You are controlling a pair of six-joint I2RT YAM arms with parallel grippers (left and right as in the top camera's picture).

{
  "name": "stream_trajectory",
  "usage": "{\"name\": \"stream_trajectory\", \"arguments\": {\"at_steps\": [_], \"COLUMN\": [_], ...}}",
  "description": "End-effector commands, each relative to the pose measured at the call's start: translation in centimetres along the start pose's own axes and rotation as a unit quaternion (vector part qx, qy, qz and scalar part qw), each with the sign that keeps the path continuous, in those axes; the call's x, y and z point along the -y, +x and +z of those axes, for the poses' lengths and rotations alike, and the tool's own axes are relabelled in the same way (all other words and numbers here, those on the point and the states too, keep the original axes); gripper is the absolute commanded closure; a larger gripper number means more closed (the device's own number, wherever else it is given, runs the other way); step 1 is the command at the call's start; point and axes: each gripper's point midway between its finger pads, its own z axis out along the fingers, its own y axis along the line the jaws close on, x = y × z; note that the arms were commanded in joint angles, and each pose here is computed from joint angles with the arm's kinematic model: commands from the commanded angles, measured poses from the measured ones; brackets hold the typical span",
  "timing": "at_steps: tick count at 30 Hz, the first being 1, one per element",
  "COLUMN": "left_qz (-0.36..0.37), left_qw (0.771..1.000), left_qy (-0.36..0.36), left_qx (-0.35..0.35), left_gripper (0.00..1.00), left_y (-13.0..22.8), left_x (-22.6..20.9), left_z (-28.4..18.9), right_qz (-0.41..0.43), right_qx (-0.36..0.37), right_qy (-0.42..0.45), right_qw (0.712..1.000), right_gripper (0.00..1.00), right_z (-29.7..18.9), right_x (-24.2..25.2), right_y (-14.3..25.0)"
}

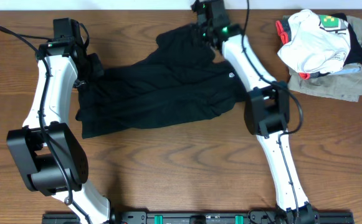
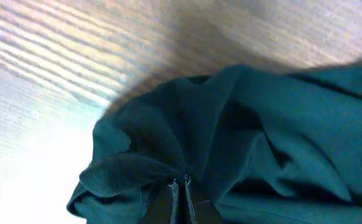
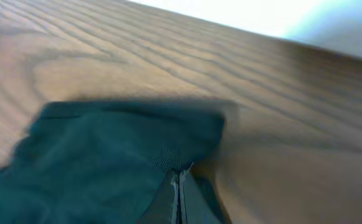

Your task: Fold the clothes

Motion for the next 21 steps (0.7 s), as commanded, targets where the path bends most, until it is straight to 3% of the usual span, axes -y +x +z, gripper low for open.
{"name": "stream_trajectory", "arguments": {"at_steps": [1, 15, 21], "left_qz": [-0.019, -0.060, -0.064], "left_qw": [1.000, 0.997, 0.996], "left_qy": [-0.003, 0.010, 0.011], "left_qx": [0.014, 0.042, 0.064], "left_gripper": [0.94, 0.94, 0.94], "left_y": [-1.0, -2.8, -3.1], "left_x": [-1.0, -4.7, -5.1], "left_z": [-0.4, -2.6, -4.8], "right_qz": [-0.037, 0.007, 0.025], "right_qx": [0.065, -0.016, -0.087], "right_qy": [0.002, 0.022, 0.001], "right_qw": [0.997, 1.000, 0.996], "right_gripper": [0.99, 0.99, 0.99], "right_z": [-7.9, -17.2, -18.8], "right_x": [-0.8, 1.9, 2.1], "right_y": [-7.1, -5.5, -2.1]}}
